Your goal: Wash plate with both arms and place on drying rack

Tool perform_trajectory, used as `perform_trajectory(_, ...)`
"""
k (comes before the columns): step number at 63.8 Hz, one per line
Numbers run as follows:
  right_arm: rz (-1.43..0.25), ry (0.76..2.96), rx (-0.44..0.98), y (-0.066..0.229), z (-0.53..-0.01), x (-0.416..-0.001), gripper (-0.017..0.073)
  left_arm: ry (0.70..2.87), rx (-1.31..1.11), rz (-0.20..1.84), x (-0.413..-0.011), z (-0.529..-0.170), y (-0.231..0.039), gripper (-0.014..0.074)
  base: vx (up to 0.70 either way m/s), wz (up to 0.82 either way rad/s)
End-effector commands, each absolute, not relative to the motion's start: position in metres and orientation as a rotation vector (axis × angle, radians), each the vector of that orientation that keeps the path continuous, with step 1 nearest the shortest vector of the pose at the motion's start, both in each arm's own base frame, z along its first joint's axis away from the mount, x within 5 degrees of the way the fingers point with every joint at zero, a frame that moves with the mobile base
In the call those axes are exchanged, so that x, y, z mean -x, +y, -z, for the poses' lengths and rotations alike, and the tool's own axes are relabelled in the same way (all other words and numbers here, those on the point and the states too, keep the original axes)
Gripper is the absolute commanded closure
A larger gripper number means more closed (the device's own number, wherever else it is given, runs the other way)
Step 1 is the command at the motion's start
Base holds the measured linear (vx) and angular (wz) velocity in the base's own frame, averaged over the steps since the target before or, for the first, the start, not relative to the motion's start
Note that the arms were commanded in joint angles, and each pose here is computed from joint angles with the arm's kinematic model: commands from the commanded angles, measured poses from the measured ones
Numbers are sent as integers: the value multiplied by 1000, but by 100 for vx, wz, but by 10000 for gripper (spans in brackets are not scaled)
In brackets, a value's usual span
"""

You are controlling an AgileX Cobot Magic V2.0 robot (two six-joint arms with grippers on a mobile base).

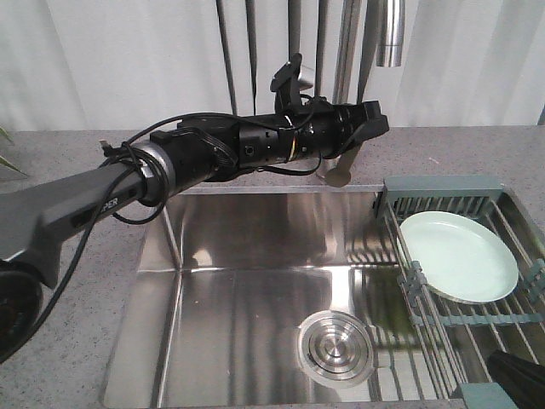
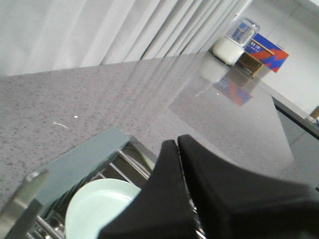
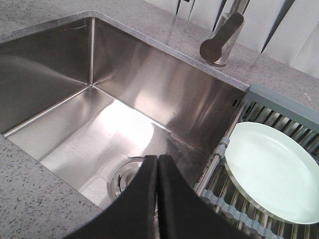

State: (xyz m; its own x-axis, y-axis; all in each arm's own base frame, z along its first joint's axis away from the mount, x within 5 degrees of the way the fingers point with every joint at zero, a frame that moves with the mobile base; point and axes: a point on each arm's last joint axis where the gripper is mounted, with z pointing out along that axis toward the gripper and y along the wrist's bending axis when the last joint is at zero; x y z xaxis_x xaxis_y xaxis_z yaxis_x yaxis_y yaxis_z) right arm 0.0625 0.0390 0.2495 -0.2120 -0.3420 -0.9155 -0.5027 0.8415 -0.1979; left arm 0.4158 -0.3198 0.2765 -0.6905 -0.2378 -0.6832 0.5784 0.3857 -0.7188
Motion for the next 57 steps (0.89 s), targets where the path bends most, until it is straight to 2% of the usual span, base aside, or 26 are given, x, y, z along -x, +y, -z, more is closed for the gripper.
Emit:
perform_trajectory(1,-161,1782,589,38,-261,-65,564,1802,-306,1464,-394,-330,-308,601,0,0)
perform_trajectory(8,-161,1782,589,38,-261,-65,564,1892,-334,1424,-375,-317,-297,601,0,0)
perform_trajectory(18,-160,1782,590,38,-261,-65,564,1984,-505,1266,-334,-313,-272,601,0,0)
perform_trajectory(32,-160,1782,590,38,-261,-65,564,1912,-623,1107,-257,-353,-218,601,0,0)
perform_trajectory(44,-159,1780,587,38,-261,-65,564,1763,-476,978,-190,-381,-159,601,0,0)
perform_trajectory(51,-162,1776,560,37,-262,-66,564,1694,-391,912,-151,-375,-124,601,0,0)
perform_trajectory(57,-207,1775,455,35,-265,-68,564,1622,-275,855,-118,-361,-91,601,0,0)
